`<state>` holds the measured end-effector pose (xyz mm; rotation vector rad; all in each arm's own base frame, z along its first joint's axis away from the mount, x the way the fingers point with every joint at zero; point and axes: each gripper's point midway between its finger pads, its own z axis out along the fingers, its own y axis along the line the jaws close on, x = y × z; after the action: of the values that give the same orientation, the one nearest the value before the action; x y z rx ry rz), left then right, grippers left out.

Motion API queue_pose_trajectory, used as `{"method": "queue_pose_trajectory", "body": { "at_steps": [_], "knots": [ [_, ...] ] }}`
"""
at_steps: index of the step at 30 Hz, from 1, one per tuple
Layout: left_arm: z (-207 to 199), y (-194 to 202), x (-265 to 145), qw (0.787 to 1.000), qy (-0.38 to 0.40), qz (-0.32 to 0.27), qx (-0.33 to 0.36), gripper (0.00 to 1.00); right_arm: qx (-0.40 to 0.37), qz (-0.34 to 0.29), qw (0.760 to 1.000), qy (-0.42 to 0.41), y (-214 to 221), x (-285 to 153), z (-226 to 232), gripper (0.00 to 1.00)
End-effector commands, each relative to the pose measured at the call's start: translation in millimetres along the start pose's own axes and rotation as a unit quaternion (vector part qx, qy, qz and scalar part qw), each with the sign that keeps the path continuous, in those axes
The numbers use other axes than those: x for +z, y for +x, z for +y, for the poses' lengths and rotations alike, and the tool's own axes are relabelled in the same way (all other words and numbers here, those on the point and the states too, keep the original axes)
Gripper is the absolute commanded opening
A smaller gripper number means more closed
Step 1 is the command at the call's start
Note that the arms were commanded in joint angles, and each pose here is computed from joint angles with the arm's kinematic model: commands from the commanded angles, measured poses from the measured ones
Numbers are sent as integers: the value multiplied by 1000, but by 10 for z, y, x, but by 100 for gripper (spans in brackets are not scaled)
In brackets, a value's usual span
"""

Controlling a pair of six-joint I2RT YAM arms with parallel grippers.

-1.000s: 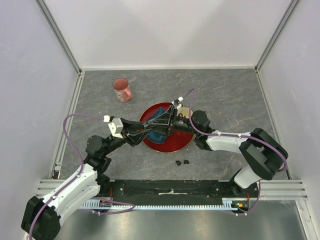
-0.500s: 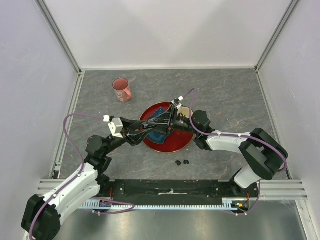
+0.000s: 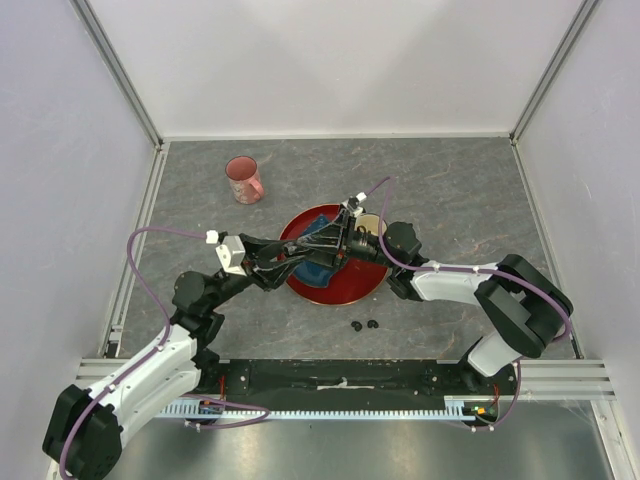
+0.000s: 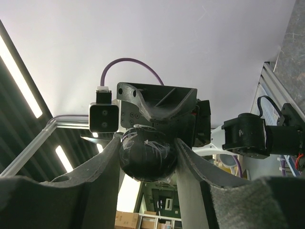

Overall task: Insert the wireless bluetooth earbuds into the charging case
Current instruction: Pick up the charging case at the center of the board.

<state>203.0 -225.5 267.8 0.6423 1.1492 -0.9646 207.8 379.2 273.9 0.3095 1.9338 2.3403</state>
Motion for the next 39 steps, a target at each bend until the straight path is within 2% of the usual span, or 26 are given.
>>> {"method": "queue_pose_trajectory", "body": {
  "at_steps": [1,22,25,26,28,29,31,32,33,35,37,38,39],
  "knots": [
    [-34,-220,18,999,5,-45,11,51,-15,7,999,-34,40,1,156,23],
    [-29,-116,87,999,11,-32,-6,48,-18,13,999,-41,68,19,203,22],
    [-30,-122,93,999,11,-35,-5,40,-17,14,999,-40,73,20,190,22],
    [-26,-125,101,999,11,-35,-5,29,-17,14,999,-40,70,23,190,22],
    [-38,-120,105,999,14,-35,-5,18,-17,15,999,-40,78,25,185,22],
    [-35,-114,107,999,14,-34,-5,9,-17,17,999,-41,89,25,189,22],
    [-50,-108,106,999,17,-34,-5,2,-23,17,999,-45,89,19,202,23],
    [-50,-97,104,999,17,-32,-5,2,-30,18,998,-50,95,16,222,26],
    [-52,-96,104,999,18,-32,-4,2,-36,20,998,-51,105,15,227,43],
    [-62,-85,99,999,20,-31,-3,2,-58,23,997,-50,112,20,232,66],
    [-67,-85,80,999,19,-33,1,2,-86,17,995,-41,95,14,218,77],
    [-68,-93,72,999,19,-36,3,2,-107,12,994,-37,78,8,221,88],
    [-68,-117,58,999,16,-42,7,2,-130,9,991,-40,98,-17,308,91]
  ]
}}
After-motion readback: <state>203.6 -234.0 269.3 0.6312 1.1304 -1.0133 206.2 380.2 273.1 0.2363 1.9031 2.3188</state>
